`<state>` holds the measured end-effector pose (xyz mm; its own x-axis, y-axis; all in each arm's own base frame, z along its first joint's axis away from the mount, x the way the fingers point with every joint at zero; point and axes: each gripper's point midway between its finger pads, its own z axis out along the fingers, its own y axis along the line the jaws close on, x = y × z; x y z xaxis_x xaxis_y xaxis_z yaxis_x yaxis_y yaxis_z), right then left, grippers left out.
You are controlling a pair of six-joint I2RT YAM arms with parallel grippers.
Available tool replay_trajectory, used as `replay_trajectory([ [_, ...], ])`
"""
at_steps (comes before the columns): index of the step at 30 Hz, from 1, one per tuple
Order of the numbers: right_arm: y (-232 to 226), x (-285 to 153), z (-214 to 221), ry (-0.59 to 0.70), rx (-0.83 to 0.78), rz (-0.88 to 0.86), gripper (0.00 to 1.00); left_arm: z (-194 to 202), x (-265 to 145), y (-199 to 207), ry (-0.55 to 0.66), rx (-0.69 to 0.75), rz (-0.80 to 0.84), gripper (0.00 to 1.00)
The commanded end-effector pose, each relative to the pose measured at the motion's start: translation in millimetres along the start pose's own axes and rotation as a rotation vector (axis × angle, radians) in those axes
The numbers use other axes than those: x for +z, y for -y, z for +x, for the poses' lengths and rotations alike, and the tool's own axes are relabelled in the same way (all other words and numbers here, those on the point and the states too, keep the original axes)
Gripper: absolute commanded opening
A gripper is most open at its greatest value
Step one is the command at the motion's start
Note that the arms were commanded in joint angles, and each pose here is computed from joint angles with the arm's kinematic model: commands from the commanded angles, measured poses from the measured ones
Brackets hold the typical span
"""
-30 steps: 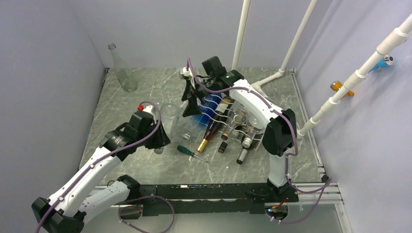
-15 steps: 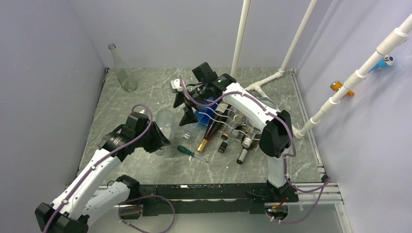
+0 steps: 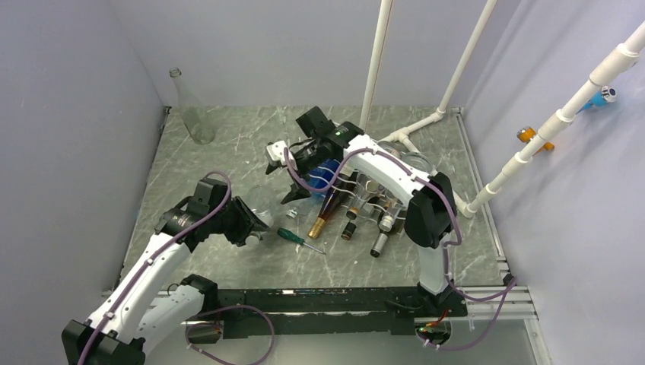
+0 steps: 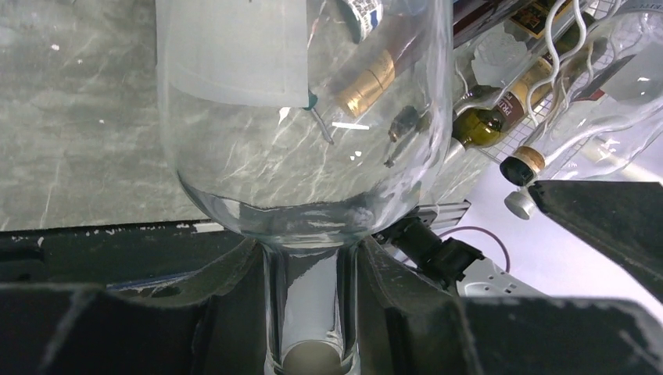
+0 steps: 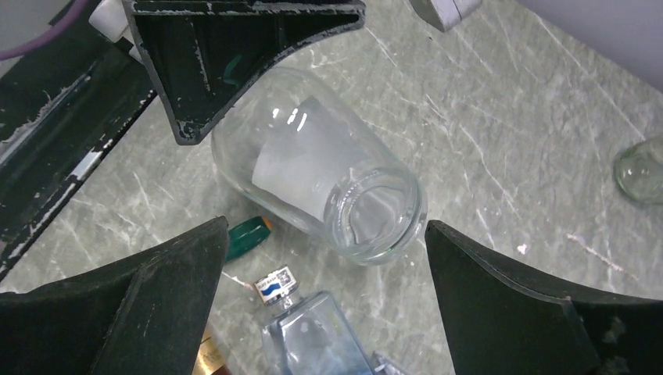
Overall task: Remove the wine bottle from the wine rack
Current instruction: Place the wine bottle at the center of the board.
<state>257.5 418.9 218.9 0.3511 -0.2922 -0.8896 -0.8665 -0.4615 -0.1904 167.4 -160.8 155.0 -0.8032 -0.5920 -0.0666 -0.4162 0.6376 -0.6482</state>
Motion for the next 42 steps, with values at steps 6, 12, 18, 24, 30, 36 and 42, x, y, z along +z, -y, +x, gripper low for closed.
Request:
replay_trajectory([
  [6, -12, 33, 4, -0.037, -0.200, -0.063, 1.00, -8, -19, 55, 0.001, -0.012, 0.228, 0.00],
  [12, -15, 42, 13, -0.060, -0.224, -0.074, 1.00, -7, -21, 54, -0.008, -0.050, 0.222, 0.00],
  [18, -22, 52, 25, -0.084, -0.242, -0.097, 1.00, -4, -19, 53, -0.028, -0.082, 0.236, 0.00],
  [24, -28, 63, 35, -0.109, -0.251, -0.112, 1.00, -5, -18, 53, -0.028, -0.093, 0.233, 0.00],
  [30, -27, 71, 41, -0.108, -0.233, -0.112, 1.00, -3, -15, 51, -0.038, -0.105, 0.238, 0.00],
  [36, -30, 78, 46, -0.110, -0.219, -0.122, 0.98, -6, -13, 48, -0.027, -0.110, 0.230, 0.00],
  [42, -33, 81, 51, -0.113, -0.213, -0.130, 0.96, -8, -13, 46, -0.021, -0.117, 0.226, 0.00],
])
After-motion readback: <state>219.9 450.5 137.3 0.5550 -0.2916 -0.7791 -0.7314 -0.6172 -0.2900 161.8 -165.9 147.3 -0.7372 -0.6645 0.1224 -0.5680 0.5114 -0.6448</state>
